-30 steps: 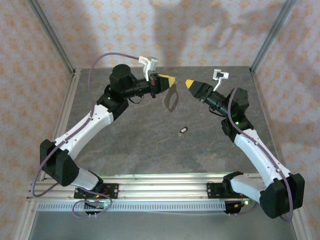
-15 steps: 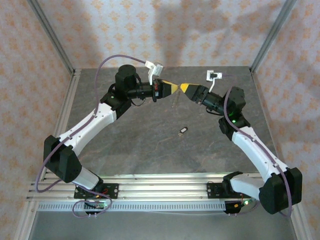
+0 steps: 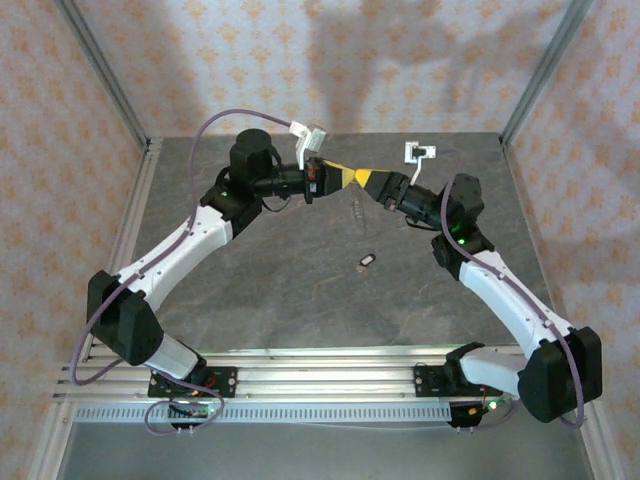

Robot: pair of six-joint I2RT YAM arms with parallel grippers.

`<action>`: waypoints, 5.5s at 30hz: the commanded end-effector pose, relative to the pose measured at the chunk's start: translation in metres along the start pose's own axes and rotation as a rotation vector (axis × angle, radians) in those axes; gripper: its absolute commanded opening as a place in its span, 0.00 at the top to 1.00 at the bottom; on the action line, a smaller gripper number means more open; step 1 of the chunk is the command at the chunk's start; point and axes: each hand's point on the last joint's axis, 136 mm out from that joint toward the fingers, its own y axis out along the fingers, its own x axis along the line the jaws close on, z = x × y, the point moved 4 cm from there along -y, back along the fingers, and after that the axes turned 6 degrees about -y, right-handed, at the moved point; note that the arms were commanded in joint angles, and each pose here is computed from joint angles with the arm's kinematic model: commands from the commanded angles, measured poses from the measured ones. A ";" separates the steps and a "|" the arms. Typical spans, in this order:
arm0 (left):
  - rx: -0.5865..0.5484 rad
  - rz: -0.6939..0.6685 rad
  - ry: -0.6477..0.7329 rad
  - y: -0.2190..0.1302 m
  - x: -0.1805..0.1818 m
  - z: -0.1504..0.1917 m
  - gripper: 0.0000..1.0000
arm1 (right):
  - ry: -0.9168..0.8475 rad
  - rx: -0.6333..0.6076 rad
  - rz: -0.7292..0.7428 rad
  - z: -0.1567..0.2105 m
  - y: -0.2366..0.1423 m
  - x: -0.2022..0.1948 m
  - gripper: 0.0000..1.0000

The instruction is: Put the keys on the keyring

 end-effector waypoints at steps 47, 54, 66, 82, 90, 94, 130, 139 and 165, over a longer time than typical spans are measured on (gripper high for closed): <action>-0.571 -0.087 -0.276 -0.009 0.005 -0.017 0.65 | 0.106 -0.353 -0.096 -0.024 0.020 0.003 1.00; -0.562 -0.069 -0.273 -0.004 0.002 -0.017 0.70 | 0.108 -0.349 -0.096 -0.023 0.021 0.002 1.00; -0.544 -0.057 -0.257 0.000 -0.003 -0.017 1.00 | 0.113 -0.331 -0.086 -0.021 0.023 0.000 1.00; -0.379 -0.097 -0.041 -0.010 -0.017 -0.027 1.00 | 0.016 -0.295 0.177 -0.038 -0.041 -0.015 0.57; -0.217 -0.058 0.070 -0.010 -0.030 -0.028 1.00 | -0.020 -0.156 0.045 -0.032 -0.025 -0.001 0.60; -0.190 -0.046 0.078 -0.009 -0.030 -0.027 1.00 | -0.022 -0.134 -0.012 -0.034 -0.019 0.005 0.62; -0.160 -0.016 0.069 -0.004 -0.029 -0.024 1.00 | -0.019 -0.061 -0.087 -0.015 0.000 0.013 1.00; -0.448 -0.148 -0.098 -0.032 -0.016 -0.042 0.49 | 0.027 -0.247 -0.040 -0.026 -0.008 0.001 1.00; -0.725 -0.149 -0.323 -0.037 -0.008 -0.018 0.51 | 0.109 -0.421 -0.157 -0.022 0.019 0.015 1.00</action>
